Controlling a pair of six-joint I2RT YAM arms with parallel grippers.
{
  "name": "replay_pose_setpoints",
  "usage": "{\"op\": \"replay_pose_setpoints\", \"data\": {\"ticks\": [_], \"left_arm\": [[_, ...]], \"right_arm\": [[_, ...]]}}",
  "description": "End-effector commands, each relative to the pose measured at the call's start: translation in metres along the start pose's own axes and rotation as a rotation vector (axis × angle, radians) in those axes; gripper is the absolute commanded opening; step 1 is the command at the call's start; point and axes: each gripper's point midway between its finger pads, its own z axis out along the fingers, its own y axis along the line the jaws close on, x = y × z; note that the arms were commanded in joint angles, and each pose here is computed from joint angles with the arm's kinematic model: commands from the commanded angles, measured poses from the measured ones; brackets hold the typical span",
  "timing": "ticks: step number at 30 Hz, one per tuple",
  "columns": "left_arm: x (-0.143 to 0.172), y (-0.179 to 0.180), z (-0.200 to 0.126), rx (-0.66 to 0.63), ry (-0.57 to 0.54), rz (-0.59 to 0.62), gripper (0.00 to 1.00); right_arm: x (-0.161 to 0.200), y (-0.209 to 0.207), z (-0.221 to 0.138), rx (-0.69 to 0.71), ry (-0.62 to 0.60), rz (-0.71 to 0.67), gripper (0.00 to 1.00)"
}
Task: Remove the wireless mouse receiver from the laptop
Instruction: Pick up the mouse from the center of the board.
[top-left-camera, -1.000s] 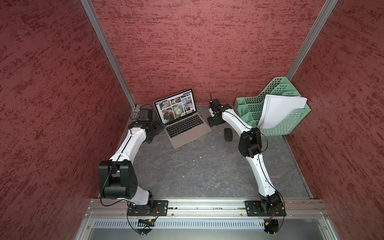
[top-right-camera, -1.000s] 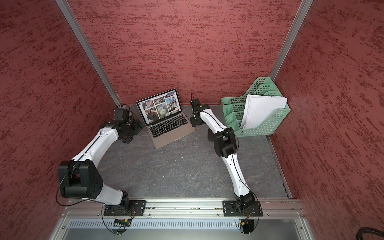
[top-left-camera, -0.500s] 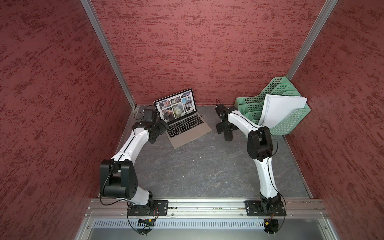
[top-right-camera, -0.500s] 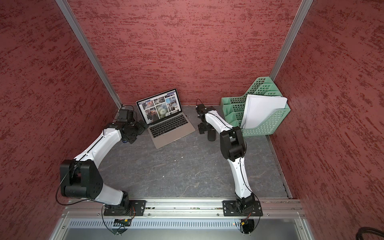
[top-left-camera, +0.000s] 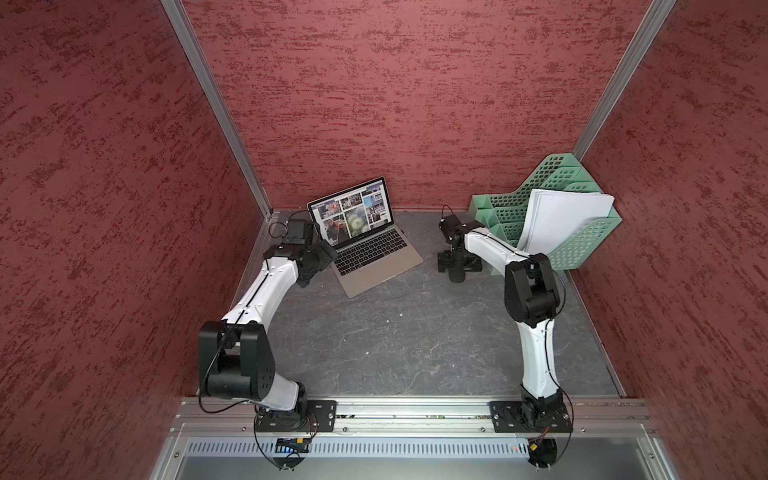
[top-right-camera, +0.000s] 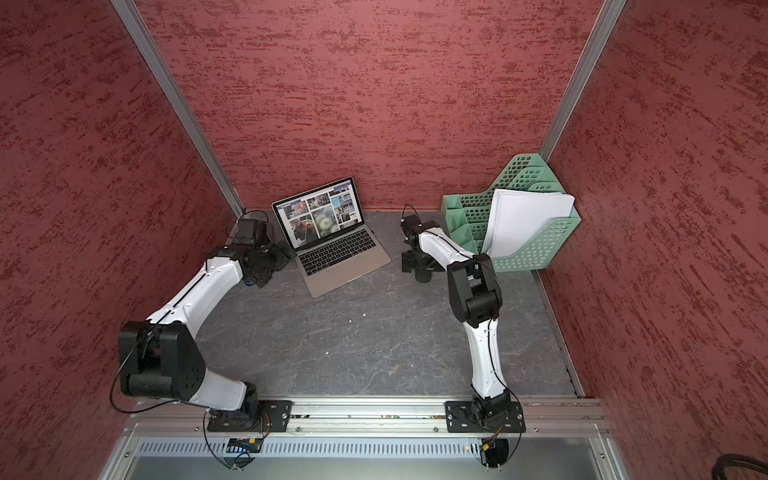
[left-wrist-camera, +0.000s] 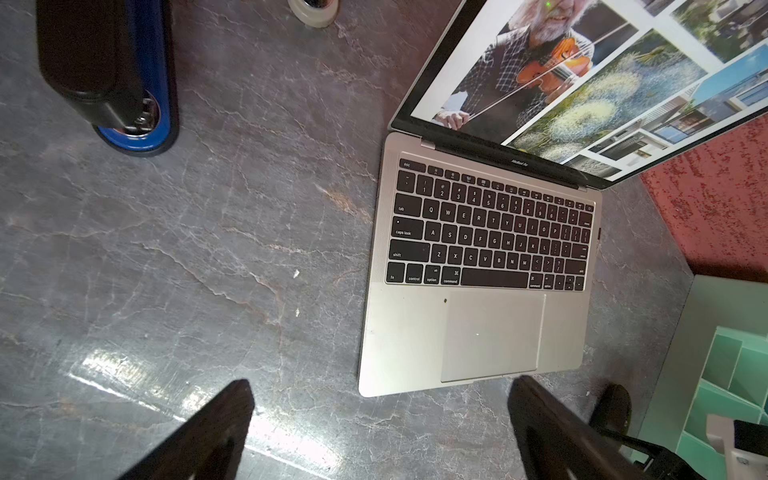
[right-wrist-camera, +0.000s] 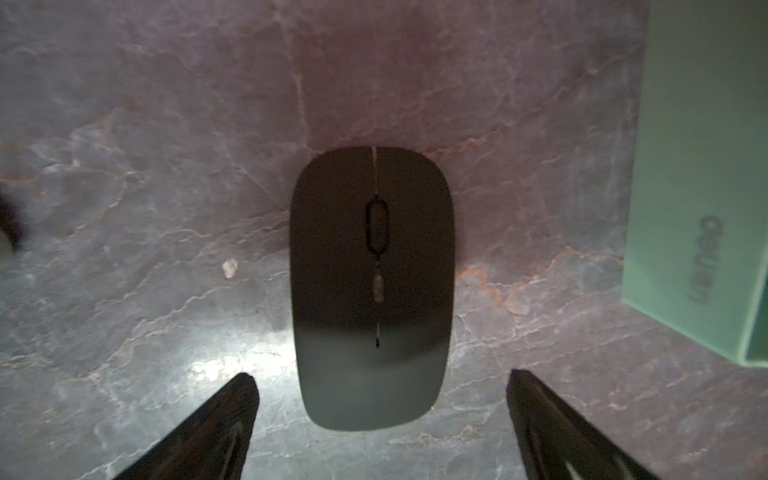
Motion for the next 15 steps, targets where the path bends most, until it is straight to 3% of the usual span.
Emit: {"op": "replay_pose_setpoints", "data": {"ticks": [1,6,11,15], "left_arm": [[0.001,0.003,-0.005,-0.015,-0.013,0.031,1.00],[0.001,0.004,-0.003,-0.027,-0.012,0.041,1.00],[0.003,0.004,0.000,-0.032,-0.007,0.046,1.00],[0.003,0.003,0.001,-0.033,-0.003,0.050,1.00]], "right_arm": [[-0.009,0.002,-0.002,-0.056,-0.030,0.068,0.98],[-0.008,0.006,0.006,-0.079,-0.027,0.075,0.93],[-0.007,0.008,0.014,-0.084,-0.019,0.079,0.79],[-0.002,0.007,0.018,-0.087,-0.006,0.081,0.78]]}}
